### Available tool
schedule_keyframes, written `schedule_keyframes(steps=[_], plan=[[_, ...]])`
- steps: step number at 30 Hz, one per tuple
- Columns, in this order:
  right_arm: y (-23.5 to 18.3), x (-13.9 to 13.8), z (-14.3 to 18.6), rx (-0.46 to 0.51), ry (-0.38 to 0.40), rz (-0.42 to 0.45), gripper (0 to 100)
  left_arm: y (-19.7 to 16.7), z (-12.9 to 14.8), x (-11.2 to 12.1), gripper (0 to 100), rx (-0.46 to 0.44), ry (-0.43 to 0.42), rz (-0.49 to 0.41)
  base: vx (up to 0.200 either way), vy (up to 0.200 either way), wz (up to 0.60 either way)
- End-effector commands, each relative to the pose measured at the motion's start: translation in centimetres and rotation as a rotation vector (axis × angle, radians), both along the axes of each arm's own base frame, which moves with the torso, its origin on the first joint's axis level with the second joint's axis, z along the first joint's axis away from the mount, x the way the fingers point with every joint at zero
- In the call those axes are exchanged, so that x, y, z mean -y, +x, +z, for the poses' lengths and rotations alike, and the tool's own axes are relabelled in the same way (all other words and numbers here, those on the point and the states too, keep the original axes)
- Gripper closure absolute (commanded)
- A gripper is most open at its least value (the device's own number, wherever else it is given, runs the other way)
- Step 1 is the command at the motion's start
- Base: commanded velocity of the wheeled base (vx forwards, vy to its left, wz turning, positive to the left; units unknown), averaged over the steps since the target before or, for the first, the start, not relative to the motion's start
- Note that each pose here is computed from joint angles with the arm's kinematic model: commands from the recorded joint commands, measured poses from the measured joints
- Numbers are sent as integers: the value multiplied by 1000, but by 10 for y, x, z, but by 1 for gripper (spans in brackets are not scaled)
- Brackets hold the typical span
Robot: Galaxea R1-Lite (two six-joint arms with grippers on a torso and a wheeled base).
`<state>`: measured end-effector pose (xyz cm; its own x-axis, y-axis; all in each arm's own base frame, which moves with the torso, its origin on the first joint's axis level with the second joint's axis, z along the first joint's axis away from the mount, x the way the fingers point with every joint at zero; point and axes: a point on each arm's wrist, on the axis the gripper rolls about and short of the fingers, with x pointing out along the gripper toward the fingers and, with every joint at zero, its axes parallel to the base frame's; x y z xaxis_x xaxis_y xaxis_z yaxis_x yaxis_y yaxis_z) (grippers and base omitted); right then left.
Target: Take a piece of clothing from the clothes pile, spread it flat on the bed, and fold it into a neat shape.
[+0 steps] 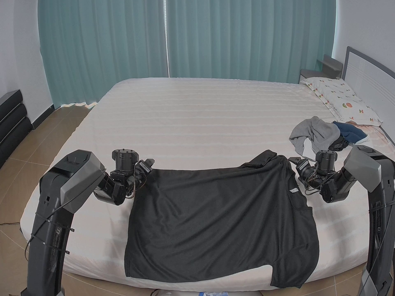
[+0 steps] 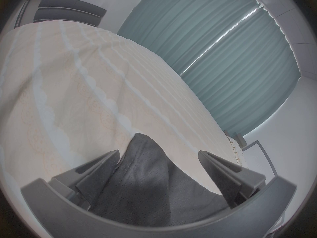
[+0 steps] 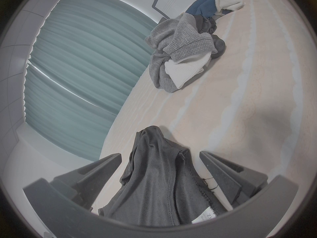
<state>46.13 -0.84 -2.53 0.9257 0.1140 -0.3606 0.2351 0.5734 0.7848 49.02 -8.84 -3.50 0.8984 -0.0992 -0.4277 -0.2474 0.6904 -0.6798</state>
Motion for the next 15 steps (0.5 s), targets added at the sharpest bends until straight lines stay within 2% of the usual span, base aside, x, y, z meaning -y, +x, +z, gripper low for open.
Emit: schedule_keyframes(steps=[1, 2, 7, 13, 15], plan=[[0, -2, -3, -6, 0, 4, 0, 0, -5, 0, 0, -7, 11, -1, 0, 0, 0], [0, -3, -3, -6, 0, 6, 0, 0, -6, 0, 100, -6, 20, -3, 0, 0, 0], [0, -4, -4, -8, -2, 3, 0, 4, -9, -1, 100, 8, 35, 7, 0, 0, 0], [1, -3, 2, 33, -5, -4, 0, 30, -2, -7, 100, 148, 62, 168, 0, 0, 0], [2, -3, 1, 43, -7, -9, 0, 35, -1, -10, 100, 170, 63, 197, 0, 0, 0]])
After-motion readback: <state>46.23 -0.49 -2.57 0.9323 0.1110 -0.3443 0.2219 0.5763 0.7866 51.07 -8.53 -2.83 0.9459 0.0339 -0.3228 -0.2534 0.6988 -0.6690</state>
